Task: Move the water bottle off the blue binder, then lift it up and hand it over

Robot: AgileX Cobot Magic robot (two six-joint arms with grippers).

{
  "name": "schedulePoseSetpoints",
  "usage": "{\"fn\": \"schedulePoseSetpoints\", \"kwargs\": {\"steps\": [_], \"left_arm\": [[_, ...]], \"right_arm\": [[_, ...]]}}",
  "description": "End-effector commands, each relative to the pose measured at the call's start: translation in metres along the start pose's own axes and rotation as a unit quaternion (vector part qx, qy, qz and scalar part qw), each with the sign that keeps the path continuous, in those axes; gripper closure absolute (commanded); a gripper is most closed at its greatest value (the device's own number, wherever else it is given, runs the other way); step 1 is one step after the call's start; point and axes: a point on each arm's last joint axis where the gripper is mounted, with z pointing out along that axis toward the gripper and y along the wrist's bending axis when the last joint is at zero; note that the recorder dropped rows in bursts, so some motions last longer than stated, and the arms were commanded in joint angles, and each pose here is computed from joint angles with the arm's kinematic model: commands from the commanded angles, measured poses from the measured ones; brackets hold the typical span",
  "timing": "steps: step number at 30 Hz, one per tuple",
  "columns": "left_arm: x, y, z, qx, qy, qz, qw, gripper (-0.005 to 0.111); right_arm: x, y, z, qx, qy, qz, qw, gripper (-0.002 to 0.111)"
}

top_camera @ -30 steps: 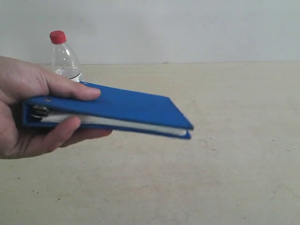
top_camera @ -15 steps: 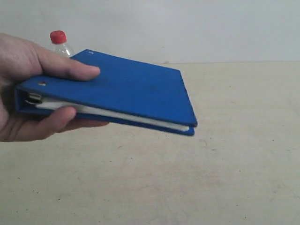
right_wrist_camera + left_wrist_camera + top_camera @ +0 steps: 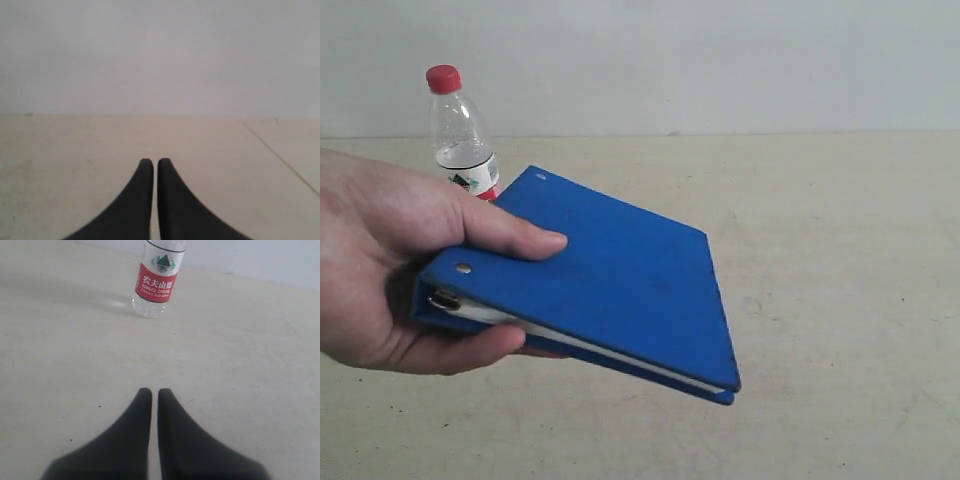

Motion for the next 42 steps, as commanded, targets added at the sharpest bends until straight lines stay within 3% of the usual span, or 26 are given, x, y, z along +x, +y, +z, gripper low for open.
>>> {"fn": "schedulePoseSetpoints", "kwargs": {"steps": [1,6,8,14,23,28,30,35,42], "left_arm": [[0.000,0.000,0.000,0.001,-0.005,0.005,1.000,0.102],[0.000,0.000,0.000,0.001,-0.005,0.005,1.000,0.102],[0.000,0.000,0.000,0.001,-0.005,0.005,1.000,0.102],[0.000,0.000,0.000,0.001,-0.005,0.005,1.000,0.102],[0.000,0.000,0.000,0.001,-0.005,0.005,1.000,0.102],[0.000,0.000,0.000,0.001,-0.005,0.005,1.000,0.102],[0.000,0.000,0.000,0.001,-0.005,0.005,1.000,0.102],[0.000,0.000,0.000,0.001,-0.005,0.005,1.000,0.102],[-0.002,0.000,0.001,0.005,-0.021,-0.010,1.000,0.102]], "right_arm": [[0.017,-0.002,-0.001,0.017,0.087,0.057,0.994,0.108],[0.018,0.014,-0.003,-0.084,0.090,-0.061,0.991,0.108],[0.018,0.017,-0.003,-0.098,0.084,-0.080,0.988,0.108],[0.016,0.009,-0.002,-0.047,0.081,-0.002,0.996,0.108],[0.017,0.006,-0.002,-0.032,0.087,-0.001,0.996,0.108],[0.016,0.010,-0.002,-0.040,0.089,0.139,0.986,0.108],[0.016,0.010,-0.002,-0.039,0.089,0.152,0.984,0.108],[0.026,0.011,-0.004,-0.037,0.147,0.162,0.975,0.108],[0.027,0.010,-0.004,-0.039,0.148,0.115,0.982,0.108]]}}
